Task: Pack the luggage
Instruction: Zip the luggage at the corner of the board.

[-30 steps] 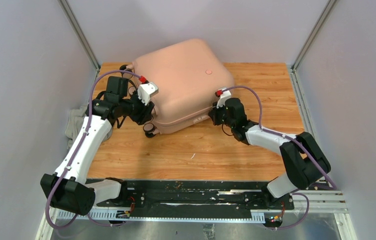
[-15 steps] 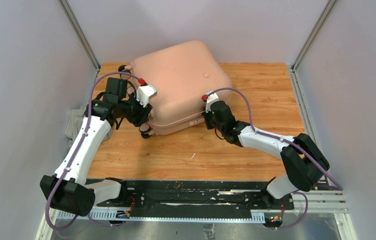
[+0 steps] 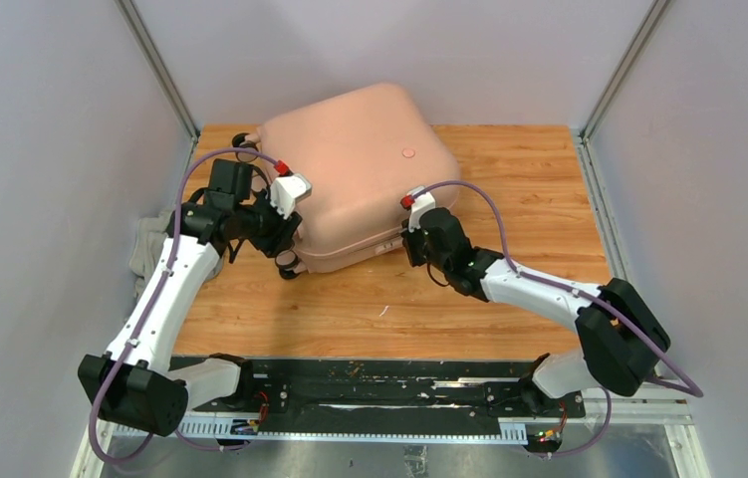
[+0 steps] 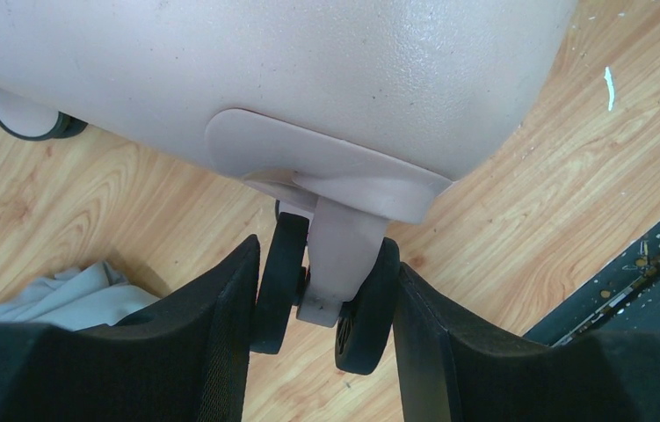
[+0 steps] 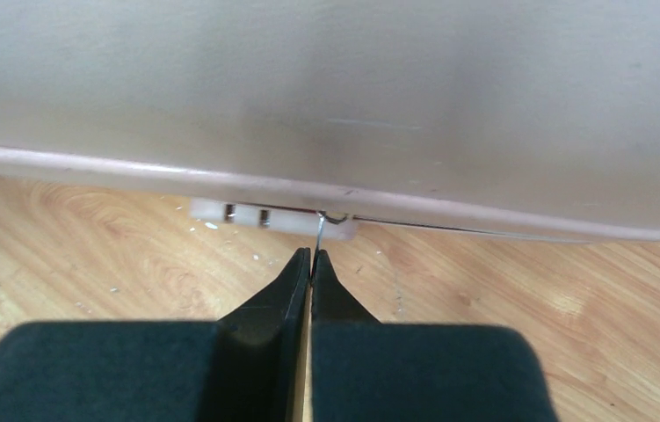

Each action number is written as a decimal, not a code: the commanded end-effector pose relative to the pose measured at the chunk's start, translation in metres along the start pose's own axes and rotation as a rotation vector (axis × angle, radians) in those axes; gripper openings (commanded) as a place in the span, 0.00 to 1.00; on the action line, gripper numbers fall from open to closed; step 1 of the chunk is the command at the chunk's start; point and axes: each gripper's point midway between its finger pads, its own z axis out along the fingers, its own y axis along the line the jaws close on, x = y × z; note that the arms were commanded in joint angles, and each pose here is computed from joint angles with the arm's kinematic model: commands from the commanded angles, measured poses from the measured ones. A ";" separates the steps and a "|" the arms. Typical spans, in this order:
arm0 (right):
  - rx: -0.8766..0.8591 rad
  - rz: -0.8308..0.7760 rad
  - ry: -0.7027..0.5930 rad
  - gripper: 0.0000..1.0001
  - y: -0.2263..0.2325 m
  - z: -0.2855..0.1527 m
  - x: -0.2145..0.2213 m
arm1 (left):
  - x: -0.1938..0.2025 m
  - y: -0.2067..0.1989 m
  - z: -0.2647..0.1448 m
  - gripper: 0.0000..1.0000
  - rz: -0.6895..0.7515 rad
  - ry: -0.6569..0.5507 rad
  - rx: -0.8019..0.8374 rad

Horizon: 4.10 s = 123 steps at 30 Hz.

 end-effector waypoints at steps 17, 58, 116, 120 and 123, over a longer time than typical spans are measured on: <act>-0.417 0.020 -0.110 0.00 0.143 -0.014 -0.034 | -0.070 -0.043 0.002 0.00 -0.041 -0.300 0.191; -0.277 0.342 -0.113 0.84 -0.013 -0.061 -0.019 | -0.047 -0.067 -0.032 1.00 0.101 -0.208 0.147; -0.353 0.276 -0.118 0.43 -0.019 -0.012 -0.024 | -0.062 -0.092 0.014 0.00 0.005 -0.174 0.307; -0.370 0.282 -0.115 0.38 -0.017 -0.008 -0.021 | -0.061 -0.090 0.015 0.00 0.018 -0.173 0.297; -0.384 0.292 -0.121 0.33 -0.015 -0.008 -0.021 | -0.062 -0.089 0.016 0.00 0.026 -0.172 0.293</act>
